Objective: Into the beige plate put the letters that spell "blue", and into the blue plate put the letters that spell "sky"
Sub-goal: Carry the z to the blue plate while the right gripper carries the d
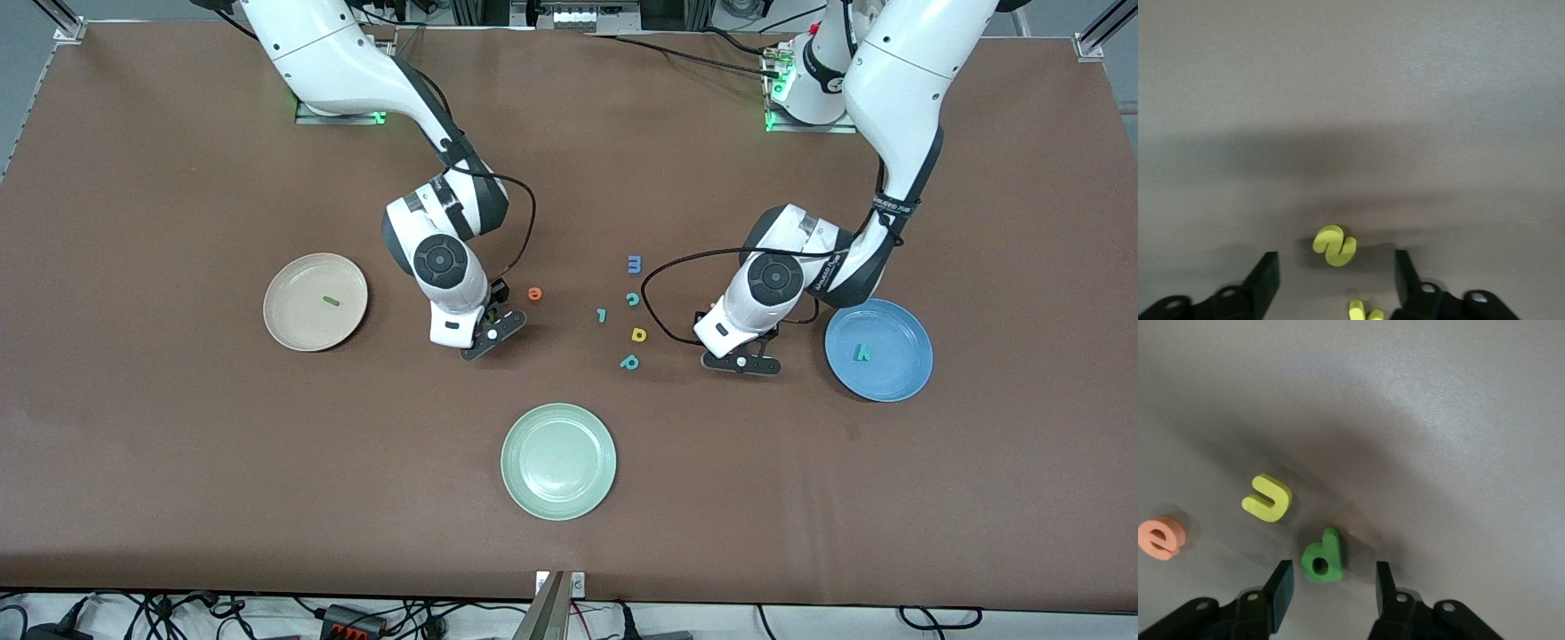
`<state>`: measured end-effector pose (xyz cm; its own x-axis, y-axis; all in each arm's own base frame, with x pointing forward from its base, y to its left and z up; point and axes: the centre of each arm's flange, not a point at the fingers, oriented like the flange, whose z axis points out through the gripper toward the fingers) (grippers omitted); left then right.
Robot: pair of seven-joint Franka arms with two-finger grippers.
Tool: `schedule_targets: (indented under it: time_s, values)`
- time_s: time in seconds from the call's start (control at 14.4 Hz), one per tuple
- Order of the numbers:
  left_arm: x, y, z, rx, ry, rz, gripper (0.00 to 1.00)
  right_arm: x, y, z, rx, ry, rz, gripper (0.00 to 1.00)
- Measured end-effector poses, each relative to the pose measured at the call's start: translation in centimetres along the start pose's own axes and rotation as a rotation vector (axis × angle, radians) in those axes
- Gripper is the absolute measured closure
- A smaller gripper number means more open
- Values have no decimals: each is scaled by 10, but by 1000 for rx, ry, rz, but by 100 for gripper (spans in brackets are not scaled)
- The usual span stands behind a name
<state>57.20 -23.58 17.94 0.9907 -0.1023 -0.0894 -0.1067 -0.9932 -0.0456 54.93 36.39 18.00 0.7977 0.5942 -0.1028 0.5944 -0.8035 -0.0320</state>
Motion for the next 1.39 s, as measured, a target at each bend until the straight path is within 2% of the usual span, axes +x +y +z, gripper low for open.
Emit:
schedule_targets:
  time_s: [0.07, 0.14, 0.28, 0.42, 0.63, 0.97, 1.04, 1.11, 1.39]
  values:
    - [1, -2, 0, -1, 7, -1, 37, 1, -1, 1, 1, 0, 0, 42]
    - [2, -3, 2, -3, 12, -3, 41, 2, -1, 1, 1, 1, -1, 42]
    - [3, -3, 7, -8, 14, -3, 42, 2, -1, 1, 1, 2, -2, 43]
    - [4, -1, 7, -14, 22, -1, 58, 2, -2, 1, 1, 2, -2, 44]
    - [4, 0, 6, -16, 25, 0, 71, 2, -2, 3, 1, 1, -2, 50]
    - [14, -16, -6, -3, 23, -17, 71, 2, -2, 4, 1, 1, -3, 55]
    - [21, -31, -17, 7, 17, -7, 71, 3, -2, 3, 1, 2, -3, 61]
    - [28, -50, -30, 16, 8, 12, 71, 3, -2, 3, 0, 3, -2, 71]
    - [41, -139, -72, 47, -76, 62, 71, 3, 3, 2, 0, 6, 6, 73]
